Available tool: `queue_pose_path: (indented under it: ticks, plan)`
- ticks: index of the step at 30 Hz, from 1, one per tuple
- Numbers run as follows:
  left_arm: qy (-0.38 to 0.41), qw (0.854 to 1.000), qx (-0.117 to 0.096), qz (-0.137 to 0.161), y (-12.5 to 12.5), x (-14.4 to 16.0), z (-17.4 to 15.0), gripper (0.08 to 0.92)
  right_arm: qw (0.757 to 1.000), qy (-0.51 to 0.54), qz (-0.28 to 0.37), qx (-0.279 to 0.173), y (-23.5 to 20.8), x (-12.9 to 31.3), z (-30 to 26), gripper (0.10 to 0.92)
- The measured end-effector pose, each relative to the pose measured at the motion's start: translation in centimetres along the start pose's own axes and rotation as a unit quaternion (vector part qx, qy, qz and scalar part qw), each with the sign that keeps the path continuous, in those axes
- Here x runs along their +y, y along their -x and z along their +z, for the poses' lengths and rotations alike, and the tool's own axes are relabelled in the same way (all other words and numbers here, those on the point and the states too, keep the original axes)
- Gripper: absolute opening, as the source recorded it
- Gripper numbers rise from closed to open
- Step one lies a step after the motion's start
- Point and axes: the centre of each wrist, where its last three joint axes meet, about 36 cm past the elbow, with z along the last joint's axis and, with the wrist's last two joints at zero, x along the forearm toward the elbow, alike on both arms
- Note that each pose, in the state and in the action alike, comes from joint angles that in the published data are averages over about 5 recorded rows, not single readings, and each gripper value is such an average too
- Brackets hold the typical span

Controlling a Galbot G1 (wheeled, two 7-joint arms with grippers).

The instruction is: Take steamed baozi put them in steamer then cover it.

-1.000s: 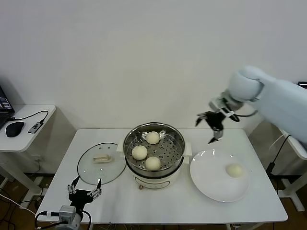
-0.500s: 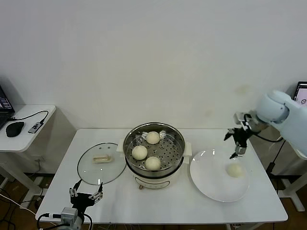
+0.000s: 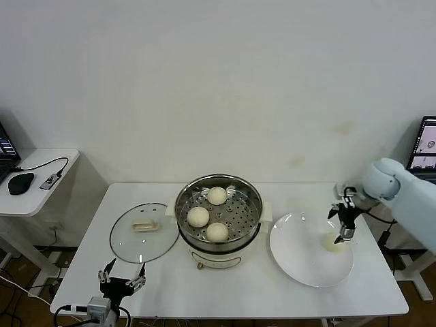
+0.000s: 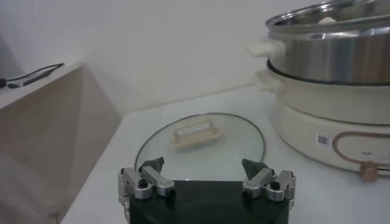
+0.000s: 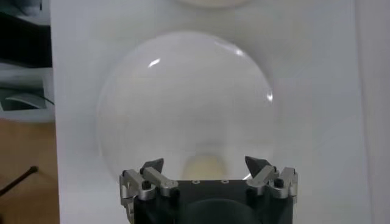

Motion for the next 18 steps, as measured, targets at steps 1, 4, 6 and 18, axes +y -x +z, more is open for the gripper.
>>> queue_pose_path:
  ticks: [1, 4, 6, 18]
  plan:
    - [0.0, 1.0, 0.001, 0.0, 0.0, 0.0, 0.0, 0.823, 1.0, -0.001, 0.001, 0.001, 0.4, 0.0, 0.0, 0.823]
    - [0.001, 1.0, 0.003, -0.001, 0.0, 0.1, 0.2, 0.823, 1.0, -0.003, 0.002, 0.006, 1.5, 0.0, 0.1, 0.823]
    - [0.001, 1.0, 0.004, -0.002, 0.0, 0.1, 0.3, 0.823, 1.0, -0.005, 0.004, 0.008, 2.3, 0.0, 0.2, 0.823]
    - [0.0, 1.0, 0.006, -0.002, 0.1, 0.0, 0.4, 0.823, 1.0, -0.015, 0.004, 0.024, 5.1, 0.2, 0.6, 0.823]
